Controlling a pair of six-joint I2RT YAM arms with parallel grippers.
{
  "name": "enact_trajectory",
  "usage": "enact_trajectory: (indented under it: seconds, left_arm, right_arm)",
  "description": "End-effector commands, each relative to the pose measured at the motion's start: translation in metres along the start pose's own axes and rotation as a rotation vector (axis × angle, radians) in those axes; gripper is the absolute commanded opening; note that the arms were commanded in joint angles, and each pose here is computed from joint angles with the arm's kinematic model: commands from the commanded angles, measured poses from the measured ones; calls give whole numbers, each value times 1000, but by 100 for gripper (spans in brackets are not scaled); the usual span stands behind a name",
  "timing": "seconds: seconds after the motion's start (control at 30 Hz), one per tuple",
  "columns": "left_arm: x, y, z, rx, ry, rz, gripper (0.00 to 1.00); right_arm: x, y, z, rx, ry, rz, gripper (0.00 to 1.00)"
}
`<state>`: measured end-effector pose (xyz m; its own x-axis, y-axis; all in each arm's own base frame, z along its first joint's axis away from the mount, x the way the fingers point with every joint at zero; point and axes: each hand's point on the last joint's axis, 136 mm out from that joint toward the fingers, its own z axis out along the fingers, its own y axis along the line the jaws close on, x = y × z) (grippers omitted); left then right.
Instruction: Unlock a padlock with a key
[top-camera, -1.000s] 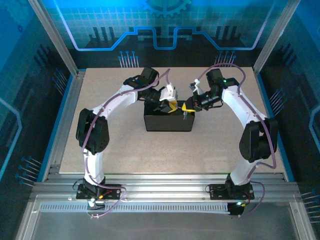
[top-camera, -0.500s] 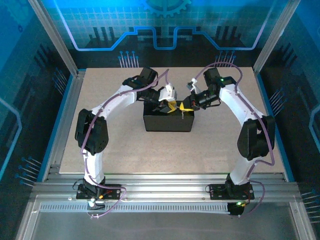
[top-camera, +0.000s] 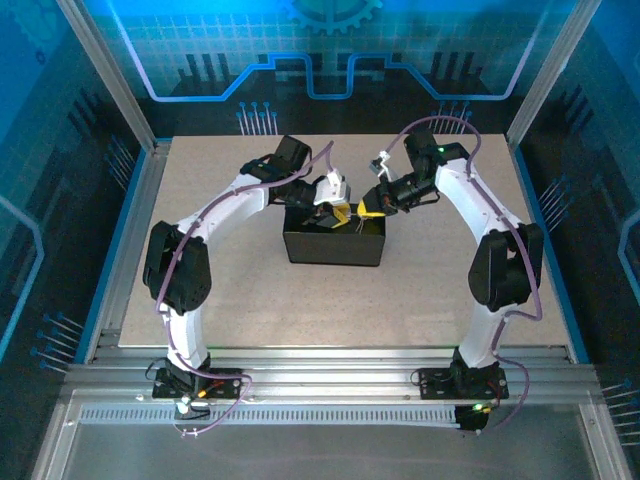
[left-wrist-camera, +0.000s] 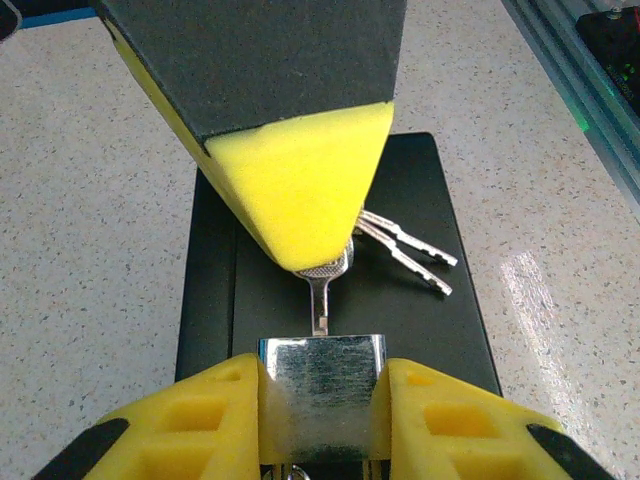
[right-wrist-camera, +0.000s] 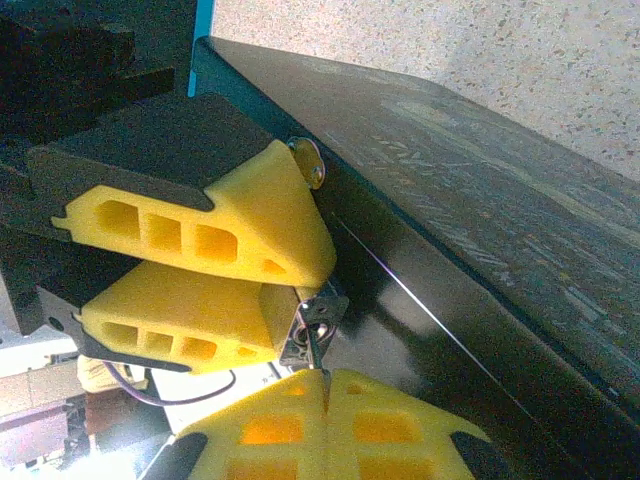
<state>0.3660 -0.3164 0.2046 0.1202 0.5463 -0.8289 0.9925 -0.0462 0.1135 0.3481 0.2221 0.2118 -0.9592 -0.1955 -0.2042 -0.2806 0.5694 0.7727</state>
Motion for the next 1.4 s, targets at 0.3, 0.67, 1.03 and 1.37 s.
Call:
enact_trajectory:
  seconds: [0.3,0.67,1.03,1.37]
  left_arm:
    - [-30,-2,-2,-35,-101,43,0]
    - [-37,-17,-4,19,-138,73,0]
    - [-25,-14,-1,-2,-111,78,0]
    - [-22,-6,-6,-22,-121,60,0]
  right_arm:
    - [7,18,17,-92,-28,-2,1]
    - [0,36,16,-123,-62,-20,0]
    - [3,25,-2,-78,-41,-44,0]
    - [20,8,4,-22,9,-42,0]
